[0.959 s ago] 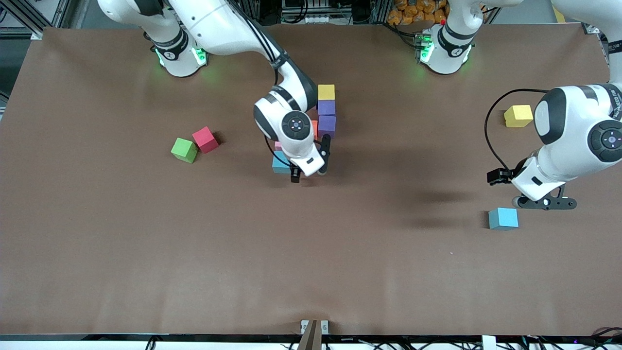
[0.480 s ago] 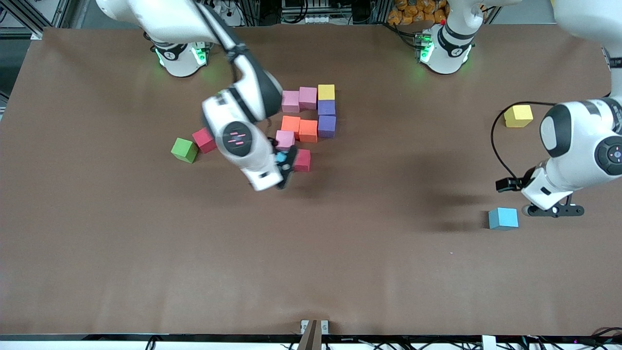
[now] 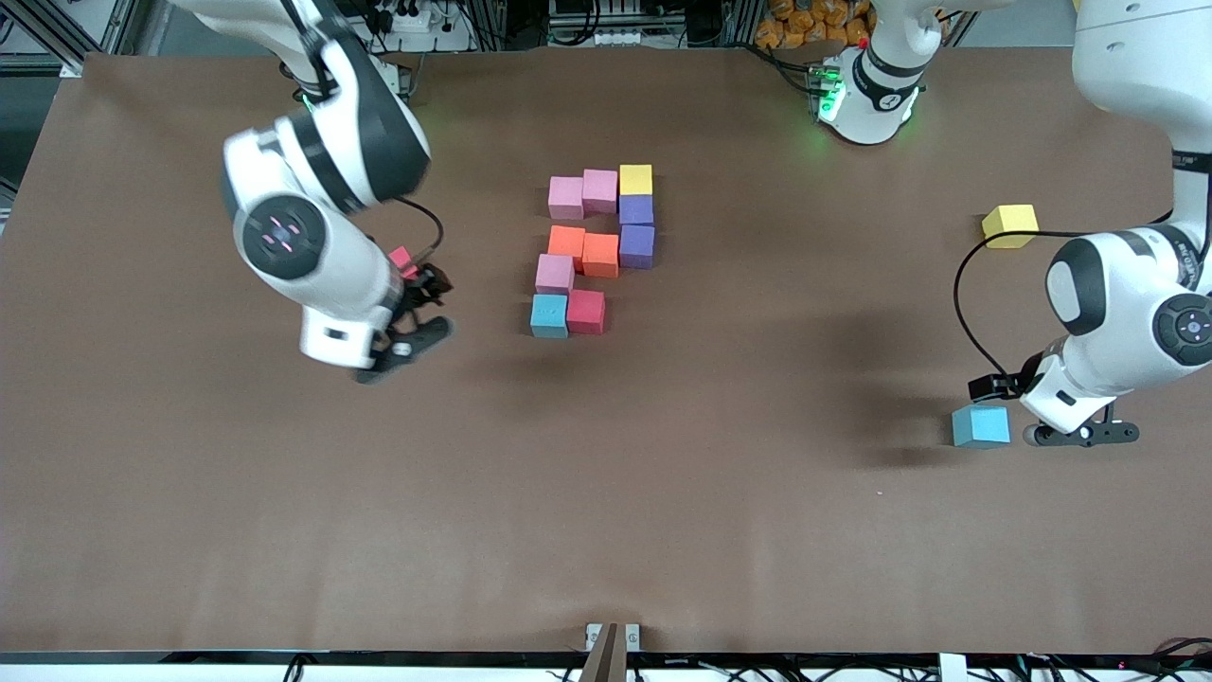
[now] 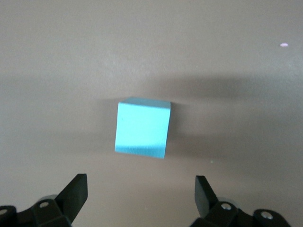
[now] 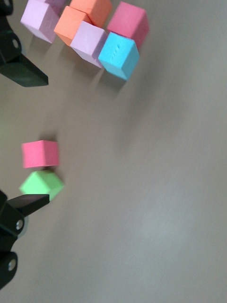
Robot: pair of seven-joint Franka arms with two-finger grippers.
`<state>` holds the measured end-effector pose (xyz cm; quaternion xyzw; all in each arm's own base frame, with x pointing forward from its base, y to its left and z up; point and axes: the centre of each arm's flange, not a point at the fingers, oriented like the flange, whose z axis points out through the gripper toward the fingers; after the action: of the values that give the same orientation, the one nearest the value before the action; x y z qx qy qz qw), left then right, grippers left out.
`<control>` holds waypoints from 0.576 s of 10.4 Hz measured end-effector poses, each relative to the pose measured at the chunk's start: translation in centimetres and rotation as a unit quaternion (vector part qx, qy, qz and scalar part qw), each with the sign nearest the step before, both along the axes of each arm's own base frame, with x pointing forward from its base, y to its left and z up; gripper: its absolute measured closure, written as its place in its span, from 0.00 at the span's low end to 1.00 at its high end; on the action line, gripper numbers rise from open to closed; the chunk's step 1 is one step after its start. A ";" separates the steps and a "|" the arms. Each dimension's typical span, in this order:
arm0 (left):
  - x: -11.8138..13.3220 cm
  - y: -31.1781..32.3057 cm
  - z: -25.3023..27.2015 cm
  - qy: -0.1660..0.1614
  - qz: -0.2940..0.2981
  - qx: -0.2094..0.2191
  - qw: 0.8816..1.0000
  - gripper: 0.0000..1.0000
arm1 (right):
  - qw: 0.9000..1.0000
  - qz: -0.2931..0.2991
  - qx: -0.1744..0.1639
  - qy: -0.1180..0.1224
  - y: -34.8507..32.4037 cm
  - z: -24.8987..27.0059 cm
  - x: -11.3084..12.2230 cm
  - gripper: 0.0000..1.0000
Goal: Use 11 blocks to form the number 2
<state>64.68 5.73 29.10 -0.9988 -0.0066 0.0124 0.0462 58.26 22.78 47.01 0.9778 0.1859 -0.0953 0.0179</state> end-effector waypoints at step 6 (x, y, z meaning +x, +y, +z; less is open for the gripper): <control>1.0 0.8 -5.1 -0.010 -0.025 0.010 1.000 0.00 | 0.975 -0.213 -0.016 -0.059 -29.3 7.7 3.4 0.00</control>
<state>65.69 6.54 24.00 -0.9982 0.0176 0.0016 0.0568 61.70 -6.53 54.71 0.9984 -0.0295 -0.0422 0.0243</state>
